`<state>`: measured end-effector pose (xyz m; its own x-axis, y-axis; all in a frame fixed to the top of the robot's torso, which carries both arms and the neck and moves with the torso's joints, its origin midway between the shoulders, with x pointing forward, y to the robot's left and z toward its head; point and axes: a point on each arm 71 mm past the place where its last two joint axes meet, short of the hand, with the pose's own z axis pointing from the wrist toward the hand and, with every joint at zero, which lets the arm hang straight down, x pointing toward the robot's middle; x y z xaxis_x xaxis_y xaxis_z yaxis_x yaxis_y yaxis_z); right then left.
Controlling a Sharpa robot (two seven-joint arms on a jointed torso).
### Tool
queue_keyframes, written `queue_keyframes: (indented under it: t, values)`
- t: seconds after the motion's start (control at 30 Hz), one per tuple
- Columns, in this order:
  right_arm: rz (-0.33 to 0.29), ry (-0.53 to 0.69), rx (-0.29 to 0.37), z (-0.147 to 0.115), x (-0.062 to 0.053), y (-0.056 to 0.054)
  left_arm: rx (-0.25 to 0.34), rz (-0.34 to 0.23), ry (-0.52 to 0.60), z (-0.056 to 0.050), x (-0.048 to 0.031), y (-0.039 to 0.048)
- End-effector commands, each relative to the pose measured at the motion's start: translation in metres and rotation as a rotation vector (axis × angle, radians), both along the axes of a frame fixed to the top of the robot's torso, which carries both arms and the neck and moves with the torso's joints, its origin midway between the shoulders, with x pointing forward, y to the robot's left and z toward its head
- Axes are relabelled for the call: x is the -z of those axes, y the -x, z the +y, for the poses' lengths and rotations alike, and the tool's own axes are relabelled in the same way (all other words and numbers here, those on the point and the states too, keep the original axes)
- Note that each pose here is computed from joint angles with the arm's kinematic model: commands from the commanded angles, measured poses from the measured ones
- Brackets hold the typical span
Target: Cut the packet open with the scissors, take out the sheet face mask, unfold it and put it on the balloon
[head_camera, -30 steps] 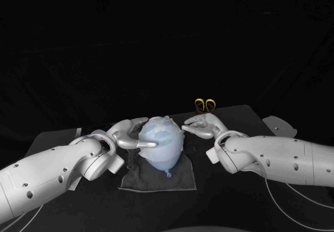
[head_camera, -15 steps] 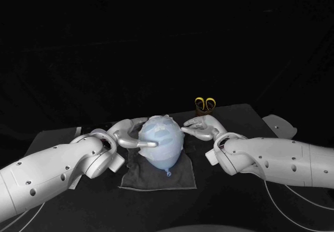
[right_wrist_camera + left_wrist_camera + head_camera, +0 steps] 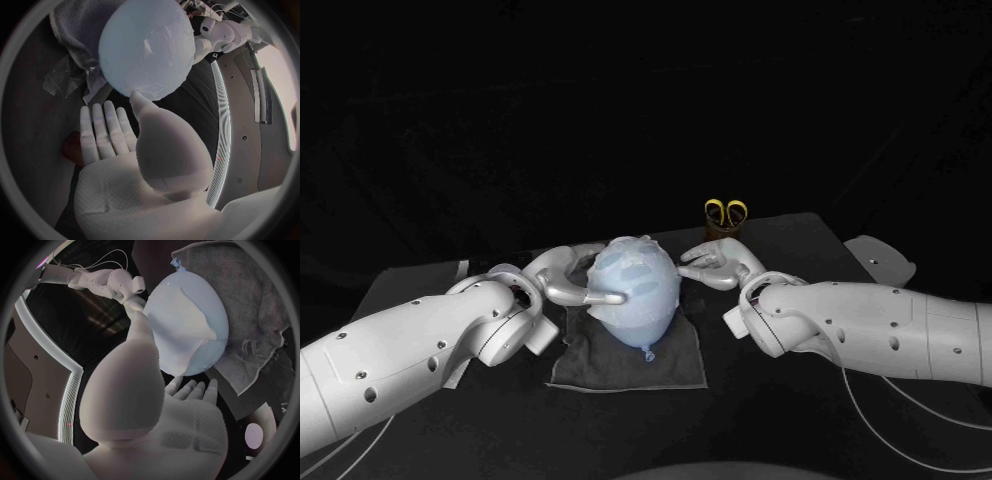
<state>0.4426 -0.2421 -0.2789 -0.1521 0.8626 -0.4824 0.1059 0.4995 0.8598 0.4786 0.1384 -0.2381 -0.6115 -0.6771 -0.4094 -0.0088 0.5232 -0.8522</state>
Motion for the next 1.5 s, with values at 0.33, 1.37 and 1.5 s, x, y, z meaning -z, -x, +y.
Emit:
queue_keyframes:
  t: [0.33, 1.37, 1.5]
  values:
    - [0.013, 0.040, -0.024, 0.000, 0.003, 0.001, 0.008, 0.009, -0.016, 0.001, 0.0005, -0.0006]
    - [-0.160, -0.129, -0.050, 0.001, -0.028, 0.013, -0.100, -0.086, 0.373, 0.037, -0.0211, -0.0064]
    - [-0.192, -0.147, -0.082, 0.006, -0.038, 0.012, -0.104, -0.090, 0.389, 0.044, -0.0229, -0.0058]
